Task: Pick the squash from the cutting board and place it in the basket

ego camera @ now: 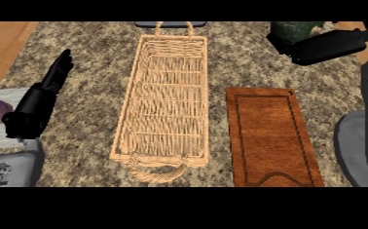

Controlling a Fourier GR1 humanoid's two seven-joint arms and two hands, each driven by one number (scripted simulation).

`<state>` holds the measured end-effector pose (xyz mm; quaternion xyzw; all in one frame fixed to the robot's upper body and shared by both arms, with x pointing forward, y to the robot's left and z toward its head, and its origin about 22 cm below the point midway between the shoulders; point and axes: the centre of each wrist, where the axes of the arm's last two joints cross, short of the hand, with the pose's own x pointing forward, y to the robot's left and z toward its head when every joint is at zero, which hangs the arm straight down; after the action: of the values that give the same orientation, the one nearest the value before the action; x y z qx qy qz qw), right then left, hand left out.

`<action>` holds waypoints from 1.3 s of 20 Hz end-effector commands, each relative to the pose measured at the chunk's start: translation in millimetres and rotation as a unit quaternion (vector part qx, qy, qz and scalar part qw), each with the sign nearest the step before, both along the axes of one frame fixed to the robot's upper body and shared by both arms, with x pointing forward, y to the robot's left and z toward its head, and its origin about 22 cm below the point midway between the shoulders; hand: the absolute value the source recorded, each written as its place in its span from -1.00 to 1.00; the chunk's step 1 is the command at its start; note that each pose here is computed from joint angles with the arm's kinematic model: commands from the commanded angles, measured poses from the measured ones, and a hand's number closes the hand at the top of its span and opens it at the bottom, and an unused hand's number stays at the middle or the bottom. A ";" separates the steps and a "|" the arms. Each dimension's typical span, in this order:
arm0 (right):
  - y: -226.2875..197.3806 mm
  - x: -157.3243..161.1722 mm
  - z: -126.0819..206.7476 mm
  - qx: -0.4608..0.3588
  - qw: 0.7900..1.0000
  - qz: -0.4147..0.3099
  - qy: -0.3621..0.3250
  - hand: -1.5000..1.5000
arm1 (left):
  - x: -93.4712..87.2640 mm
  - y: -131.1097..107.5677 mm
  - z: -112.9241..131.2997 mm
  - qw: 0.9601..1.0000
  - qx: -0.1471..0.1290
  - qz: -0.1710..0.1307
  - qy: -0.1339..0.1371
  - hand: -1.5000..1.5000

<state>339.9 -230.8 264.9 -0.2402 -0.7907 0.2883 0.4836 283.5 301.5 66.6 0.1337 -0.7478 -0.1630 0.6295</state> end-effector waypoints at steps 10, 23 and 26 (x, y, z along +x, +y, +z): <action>143.9 -28.1 85.7 -0.023 0.995 0.056 0.077 1.00 | -0.1 -6.1 -10.5 1.000 -0.003 -0.008 0.003 0.00; 201.8 5.6 71.0 -0.097 0.972 0.060 0.207 1.00 | 11.0 -12.6 16.7 1.000 0.000 -0.006 -0.008 0.00; 208.3 -3.3 53.8 -0.183 0.963 0.015 0.196 1.00 | 4.7 -6.9 3.1 1.000 0.003 -0.011 -0.006 0.00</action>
<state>337.2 -30.8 327.4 -0.1963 -0.6642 0.4359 0.5747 289.8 293.9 72.4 0.1283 -0.7511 -0.1683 0.6254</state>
